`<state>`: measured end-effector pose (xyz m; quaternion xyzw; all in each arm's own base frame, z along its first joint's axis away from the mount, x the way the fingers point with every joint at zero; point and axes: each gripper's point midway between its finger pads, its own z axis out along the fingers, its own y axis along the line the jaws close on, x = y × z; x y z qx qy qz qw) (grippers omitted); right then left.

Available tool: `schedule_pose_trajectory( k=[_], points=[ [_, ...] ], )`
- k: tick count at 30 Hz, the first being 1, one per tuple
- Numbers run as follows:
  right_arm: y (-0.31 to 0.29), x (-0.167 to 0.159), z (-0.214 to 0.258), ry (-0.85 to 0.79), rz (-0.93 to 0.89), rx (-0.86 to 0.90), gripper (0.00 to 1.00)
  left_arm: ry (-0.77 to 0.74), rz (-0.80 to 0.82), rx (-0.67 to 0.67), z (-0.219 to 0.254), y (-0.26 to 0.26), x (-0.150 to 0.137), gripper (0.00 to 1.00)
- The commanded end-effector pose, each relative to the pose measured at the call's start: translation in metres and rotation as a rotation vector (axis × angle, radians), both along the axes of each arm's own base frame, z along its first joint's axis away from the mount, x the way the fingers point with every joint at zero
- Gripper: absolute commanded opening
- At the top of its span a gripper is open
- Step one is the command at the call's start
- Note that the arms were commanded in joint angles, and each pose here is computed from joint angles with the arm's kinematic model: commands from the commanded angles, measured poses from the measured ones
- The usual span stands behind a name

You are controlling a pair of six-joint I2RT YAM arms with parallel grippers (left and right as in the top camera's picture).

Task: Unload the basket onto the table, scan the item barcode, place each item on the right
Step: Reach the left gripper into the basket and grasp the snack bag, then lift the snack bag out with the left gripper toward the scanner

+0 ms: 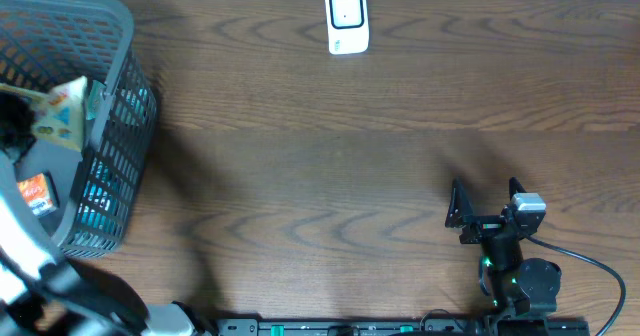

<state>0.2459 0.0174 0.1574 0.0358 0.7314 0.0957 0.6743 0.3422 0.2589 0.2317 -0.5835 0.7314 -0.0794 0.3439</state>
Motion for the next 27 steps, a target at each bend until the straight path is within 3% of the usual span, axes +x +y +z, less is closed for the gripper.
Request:
schedule_pose_trajectory(
  k=[1,11,18,27],
  points=[
    [0.0,0.0,0.0,-0.002,-0.003,-0.011,0.99,-0.089,-0.008,0.09,0.048,-0.007,-0.01,0.07],
    [0.0,0.0,0.0,-0.002,-0.003,-0.011,0.99,-0.305,-0.008,0.248,0.147,-0.048,-0.052,0.07],
    [0.0,0.0,0.0,-0.002,-0.003,-0.011,0.99,-0.465,-0.287,0.141,0.177,-0.127,-0.051,0.07],
    [0.0,0.0,0.0,-0.002,-0.003,-0.011,0.99,-0.338,-0.722,0.134,0.141,-0.228,-0.039,0.07]
  ],
)
